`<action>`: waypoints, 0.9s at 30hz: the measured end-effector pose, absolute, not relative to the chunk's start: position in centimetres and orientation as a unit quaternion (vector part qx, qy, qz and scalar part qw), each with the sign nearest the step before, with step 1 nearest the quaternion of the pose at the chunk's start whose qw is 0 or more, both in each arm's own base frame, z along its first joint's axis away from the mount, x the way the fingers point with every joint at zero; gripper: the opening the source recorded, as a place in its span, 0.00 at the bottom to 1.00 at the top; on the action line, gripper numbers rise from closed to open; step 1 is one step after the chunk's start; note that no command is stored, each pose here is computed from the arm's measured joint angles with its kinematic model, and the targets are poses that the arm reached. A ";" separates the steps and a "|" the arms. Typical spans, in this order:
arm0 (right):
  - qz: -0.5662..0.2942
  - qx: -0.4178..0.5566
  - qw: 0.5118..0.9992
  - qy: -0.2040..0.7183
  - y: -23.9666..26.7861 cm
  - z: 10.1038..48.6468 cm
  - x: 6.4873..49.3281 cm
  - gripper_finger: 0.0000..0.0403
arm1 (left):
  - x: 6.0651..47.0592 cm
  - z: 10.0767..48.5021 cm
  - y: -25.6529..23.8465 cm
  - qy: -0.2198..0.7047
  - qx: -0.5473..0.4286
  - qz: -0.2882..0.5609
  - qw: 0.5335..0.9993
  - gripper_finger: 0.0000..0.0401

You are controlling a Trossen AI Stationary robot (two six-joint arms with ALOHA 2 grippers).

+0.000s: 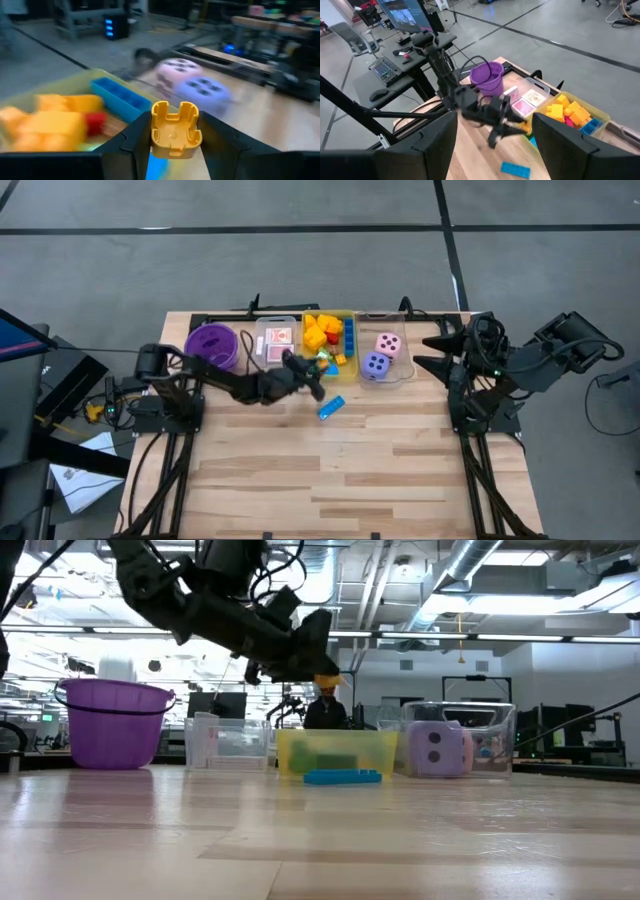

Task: Pick & Place Toys
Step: Put the yellow gamepiece into the yellow bin, then adjust the white bin

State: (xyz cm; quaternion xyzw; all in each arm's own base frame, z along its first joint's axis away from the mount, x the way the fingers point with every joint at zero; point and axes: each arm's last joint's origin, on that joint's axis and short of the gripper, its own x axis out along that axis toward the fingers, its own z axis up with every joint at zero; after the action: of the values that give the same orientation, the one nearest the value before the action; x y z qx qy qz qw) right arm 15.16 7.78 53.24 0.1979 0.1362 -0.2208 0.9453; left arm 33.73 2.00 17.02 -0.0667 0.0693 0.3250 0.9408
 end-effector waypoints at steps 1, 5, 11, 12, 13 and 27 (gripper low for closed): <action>-0.220 0.196 0.946 0.136 7.8 53.3 15.2 0.62 | 33.6 17.2 2.9 0.068 -0.065 0.335 0.937 0.35; -0.220 0.192 0.947 0.137 7.8 53.3 15.2 0.62 | 33.3 17.3 6.2 0.070 -0.071 0.339 0.935 0.35; -0.219 0.186 0.948 0.137 7.8 53.3 15.2 0.62 | 32.5 17.0 9.9 0.086 -0.079 0.346 0.931 0.35; -0.218 0.184 0.949 0.137 7.8 53.3 15.2 0.62 | 32.3 16.9 10.4 0.092 -0.082 0.340 0.932 0.35; -0.218 0.180 0.950 0.136 7.8 53.3 15.2 0.62 | 32.2 16.7 10.8 0.101 -0.085 0.333 0.934 0.35; -0.213 0.165 0.955 0.126 7.9 53.7 15.4 0.62 | 31.8 16.1 11.6 0.136 -0.098 0.321 0.932 0.53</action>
State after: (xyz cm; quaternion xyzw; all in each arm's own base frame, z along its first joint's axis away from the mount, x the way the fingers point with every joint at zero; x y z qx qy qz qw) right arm 15.44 7.88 53.65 0.1649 0.1264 -0.2127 0.9548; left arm 31.77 11.56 16.07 -0.0978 0.1357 0.3206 0.9323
